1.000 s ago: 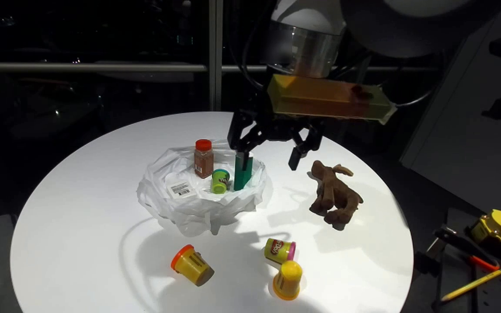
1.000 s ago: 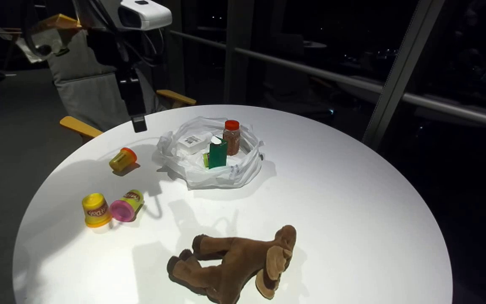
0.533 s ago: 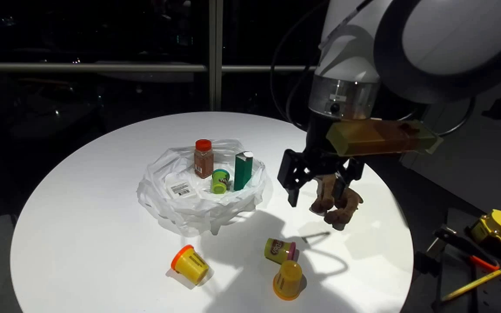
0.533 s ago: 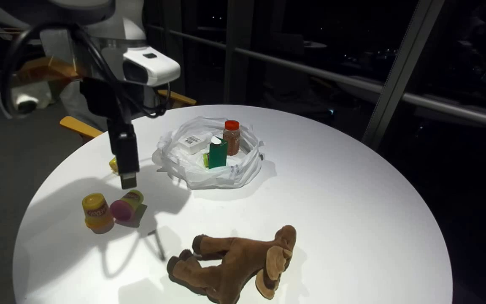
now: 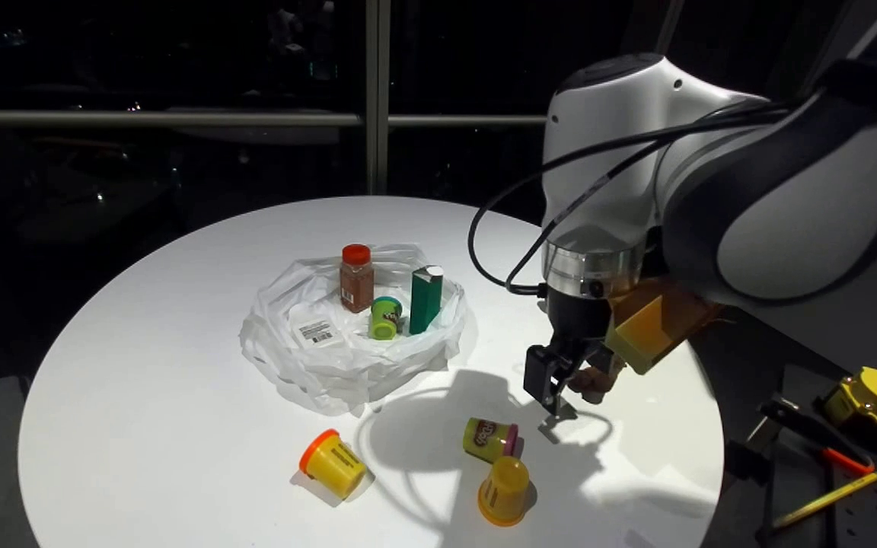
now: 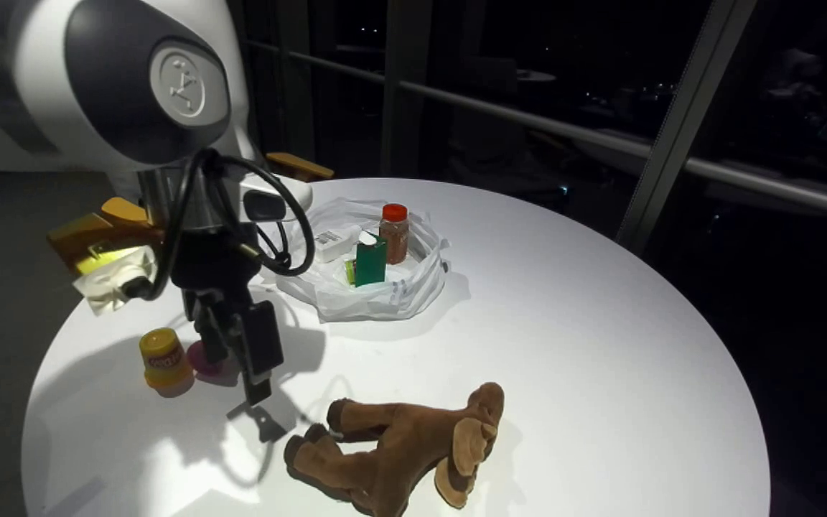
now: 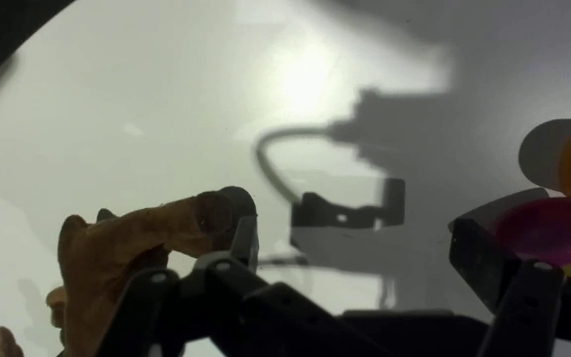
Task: Put the objects on the table into the plastic bag.
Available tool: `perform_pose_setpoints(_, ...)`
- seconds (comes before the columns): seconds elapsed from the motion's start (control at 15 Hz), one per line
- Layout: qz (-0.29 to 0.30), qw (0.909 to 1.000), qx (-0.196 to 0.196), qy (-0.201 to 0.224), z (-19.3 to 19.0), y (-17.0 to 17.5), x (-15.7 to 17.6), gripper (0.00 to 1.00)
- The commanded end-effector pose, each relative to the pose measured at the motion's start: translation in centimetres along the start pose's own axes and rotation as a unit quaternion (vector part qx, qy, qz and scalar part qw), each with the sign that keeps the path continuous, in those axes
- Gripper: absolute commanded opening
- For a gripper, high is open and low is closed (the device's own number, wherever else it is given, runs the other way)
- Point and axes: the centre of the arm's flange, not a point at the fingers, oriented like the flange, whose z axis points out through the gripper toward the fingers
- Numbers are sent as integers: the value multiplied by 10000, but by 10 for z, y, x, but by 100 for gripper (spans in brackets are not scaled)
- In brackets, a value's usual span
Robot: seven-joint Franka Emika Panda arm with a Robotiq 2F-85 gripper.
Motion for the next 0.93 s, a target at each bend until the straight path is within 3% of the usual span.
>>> perform_pose_setpoints(0.0,-842,9950,-192,511,8,-24,10,100)
perform_pose_setpoints(0.33,-1578,9815,-40,1087,3,-58,11,100)
perform_pose_setpoints(0.67,-1682,9748,200,1452,-2,-73,10,100)
perform_pose_setpoints(0.87,-1605,9680,151,1921,-11,-80,16,100)
